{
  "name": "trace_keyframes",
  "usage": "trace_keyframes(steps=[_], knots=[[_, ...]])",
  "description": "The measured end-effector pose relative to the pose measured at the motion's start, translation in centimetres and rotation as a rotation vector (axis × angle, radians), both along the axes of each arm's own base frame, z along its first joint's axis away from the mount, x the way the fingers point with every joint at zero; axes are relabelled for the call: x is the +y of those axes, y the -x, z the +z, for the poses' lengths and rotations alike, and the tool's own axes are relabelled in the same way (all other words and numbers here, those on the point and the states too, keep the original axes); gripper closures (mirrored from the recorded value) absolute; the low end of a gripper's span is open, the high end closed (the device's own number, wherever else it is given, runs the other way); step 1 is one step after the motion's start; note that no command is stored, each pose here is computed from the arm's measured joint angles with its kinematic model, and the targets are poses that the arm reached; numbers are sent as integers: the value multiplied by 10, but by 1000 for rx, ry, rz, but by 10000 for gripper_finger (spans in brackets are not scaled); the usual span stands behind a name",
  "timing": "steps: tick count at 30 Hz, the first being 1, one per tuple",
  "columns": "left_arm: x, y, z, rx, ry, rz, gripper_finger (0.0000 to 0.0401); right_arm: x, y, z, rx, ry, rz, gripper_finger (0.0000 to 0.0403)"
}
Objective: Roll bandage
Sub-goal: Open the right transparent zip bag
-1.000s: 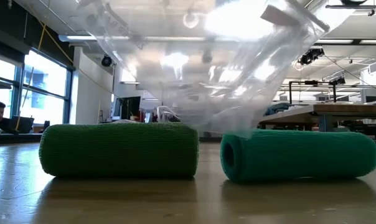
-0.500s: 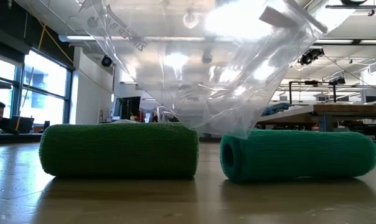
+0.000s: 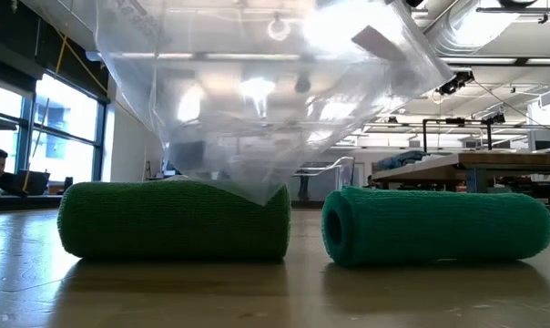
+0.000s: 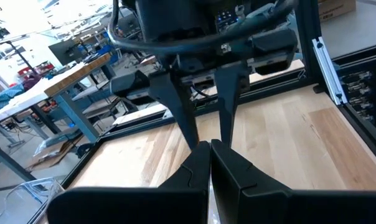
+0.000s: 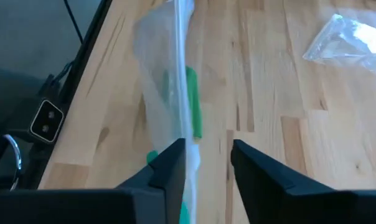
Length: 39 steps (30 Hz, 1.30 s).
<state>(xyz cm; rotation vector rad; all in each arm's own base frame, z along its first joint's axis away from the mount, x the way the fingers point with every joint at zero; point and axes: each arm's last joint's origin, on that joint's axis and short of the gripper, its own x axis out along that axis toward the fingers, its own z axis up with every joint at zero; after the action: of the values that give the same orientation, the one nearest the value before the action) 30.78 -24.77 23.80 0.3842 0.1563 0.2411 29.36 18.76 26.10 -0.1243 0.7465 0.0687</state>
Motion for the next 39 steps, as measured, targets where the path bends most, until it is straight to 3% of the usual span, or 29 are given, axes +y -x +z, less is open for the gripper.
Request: trace_keyframes(steps=[11,22,27,34,39], knots=[[0,0,0,-3,2,0,401,1,1,-2,34,-16,34,385],[0,0,0,-2,2,1,401,-1,10,-3,93,-10,7,396],[0,0,0,-2,1,1,401,1,16,8,62,-64,-7,363],[0,0,0,-4,3,1,401,9,12,17,-48,-96,39,251],[0,0,1,-13,11,2,401,4,5,10,-67,-18,-35,235]])
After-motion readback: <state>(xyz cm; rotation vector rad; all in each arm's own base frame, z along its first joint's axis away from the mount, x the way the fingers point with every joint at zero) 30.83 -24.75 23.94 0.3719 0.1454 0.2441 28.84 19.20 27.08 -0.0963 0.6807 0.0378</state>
